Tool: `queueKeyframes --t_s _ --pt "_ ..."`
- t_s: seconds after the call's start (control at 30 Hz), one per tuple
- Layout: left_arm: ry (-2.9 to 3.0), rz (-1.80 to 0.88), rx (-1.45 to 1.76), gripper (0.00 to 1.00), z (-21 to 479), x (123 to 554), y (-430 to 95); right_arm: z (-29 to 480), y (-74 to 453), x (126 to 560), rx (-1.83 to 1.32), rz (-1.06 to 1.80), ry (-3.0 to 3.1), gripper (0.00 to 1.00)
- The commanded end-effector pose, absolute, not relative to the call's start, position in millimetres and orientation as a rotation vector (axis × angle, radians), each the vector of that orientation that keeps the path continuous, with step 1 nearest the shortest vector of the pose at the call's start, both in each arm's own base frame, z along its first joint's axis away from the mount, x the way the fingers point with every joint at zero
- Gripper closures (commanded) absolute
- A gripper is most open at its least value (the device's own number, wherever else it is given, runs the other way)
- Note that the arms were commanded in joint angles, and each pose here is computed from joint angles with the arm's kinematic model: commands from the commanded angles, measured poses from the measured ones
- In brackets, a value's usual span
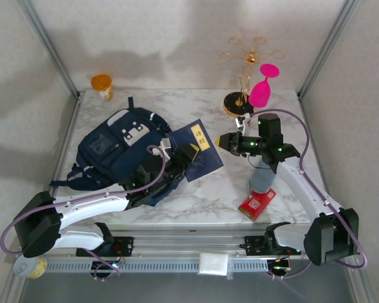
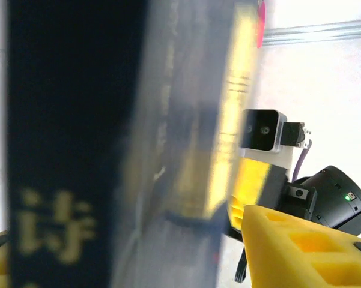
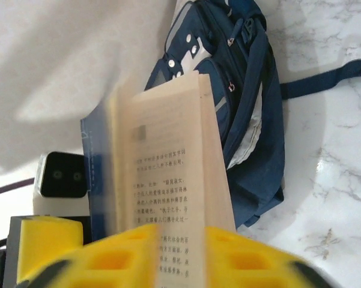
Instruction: Pack the student bag
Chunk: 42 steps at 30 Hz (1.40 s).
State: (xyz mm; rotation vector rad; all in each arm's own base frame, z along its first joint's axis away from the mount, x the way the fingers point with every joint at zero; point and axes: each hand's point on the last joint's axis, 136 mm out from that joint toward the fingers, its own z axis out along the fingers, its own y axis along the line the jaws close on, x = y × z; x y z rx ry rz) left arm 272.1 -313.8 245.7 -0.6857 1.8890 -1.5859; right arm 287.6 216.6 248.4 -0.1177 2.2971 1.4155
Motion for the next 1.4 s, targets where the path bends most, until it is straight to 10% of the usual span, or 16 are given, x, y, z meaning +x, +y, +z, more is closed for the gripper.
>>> queueKeyframes --t_s 0.0,0.2,0.37,0.9,1.2,1.37 --pt "1.844 -1.624 -0.641 0.59 264.2 270.8 -313.2 252.9 212.2 285.9 -0.135 1.403 2.288 0.48" --pt "1.847 -1.623 -0.633 0.58 267.5 271.3 -314.3 262.6 214.8 277.5 -0.176 1.506 2.25 0.05" --pt "1.831 -1.652 -0.626 0.58 273.2 272.3 -317.1 234.0 224.1 265.8 -0.179 1.639 2.33 0.01" --pt "1.831 -1.663 -0.591 0.59 285.1 280.9 -329.2 248.2 250.8 243.2 -0.322 1.913 2.246 0.02" --pt "1.926 -1.527 -0.641 0.59 257.9 289.1 -318.3 261.9 234.8 247.9 -0.289 1.859 2.197 0.42" --pt "1.927 -1.531 -0.635 0.58 258.2 290.0 -320.9 246.6 238.6 250.4 -0.288 1.845 2.241 0.47"
